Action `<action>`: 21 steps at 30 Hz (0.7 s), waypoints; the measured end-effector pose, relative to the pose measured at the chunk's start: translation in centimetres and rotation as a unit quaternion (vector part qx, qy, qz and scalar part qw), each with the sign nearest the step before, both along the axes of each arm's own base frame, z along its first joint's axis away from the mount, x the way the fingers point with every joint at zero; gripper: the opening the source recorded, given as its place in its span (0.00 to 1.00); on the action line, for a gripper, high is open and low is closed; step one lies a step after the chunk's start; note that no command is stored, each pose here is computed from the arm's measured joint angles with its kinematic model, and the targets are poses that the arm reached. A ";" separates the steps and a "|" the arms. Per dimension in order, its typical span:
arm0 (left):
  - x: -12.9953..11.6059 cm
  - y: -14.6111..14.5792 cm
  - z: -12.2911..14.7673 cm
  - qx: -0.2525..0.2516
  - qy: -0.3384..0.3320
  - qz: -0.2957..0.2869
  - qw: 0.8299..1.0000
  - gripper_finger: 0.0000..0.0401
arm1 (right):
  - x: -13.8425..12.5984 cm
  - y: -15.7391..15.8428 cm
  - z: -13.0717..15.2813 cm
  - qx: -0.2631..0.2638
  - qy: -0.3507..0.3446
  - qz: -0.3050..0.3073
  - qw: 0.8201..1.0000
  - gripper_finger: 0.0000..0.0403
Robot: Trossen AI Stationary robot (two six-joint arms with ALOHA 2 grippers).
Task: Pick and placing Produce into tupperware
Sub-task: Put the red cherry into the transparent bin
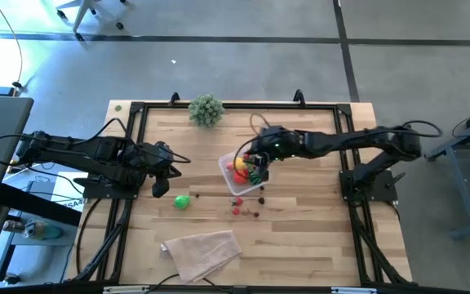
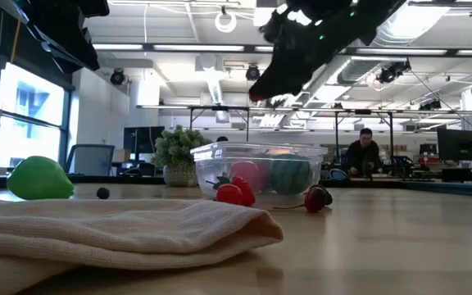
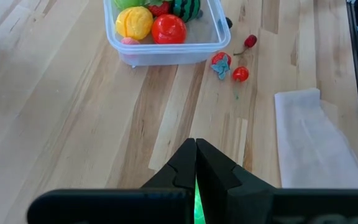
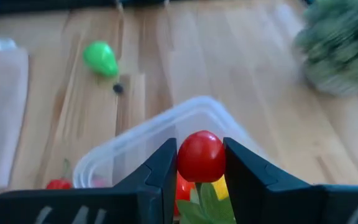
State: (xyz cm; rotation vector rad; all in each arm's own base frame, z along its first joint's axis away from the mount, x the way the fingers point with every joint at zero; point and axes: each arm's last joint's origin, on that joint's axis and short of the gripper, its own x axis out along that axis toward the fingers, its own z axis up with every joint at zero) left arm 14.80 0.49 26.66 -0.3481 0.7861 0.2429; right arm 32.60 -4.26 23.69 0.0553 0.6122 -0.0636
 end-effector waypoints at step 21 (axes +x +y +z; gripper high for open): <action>0.0 0.0 0.0 0.000 -0.001 0.000 1.000 0.00 | 2.7 -3.3 -6.0 0.027 0.111 -0.009 0.993 0.23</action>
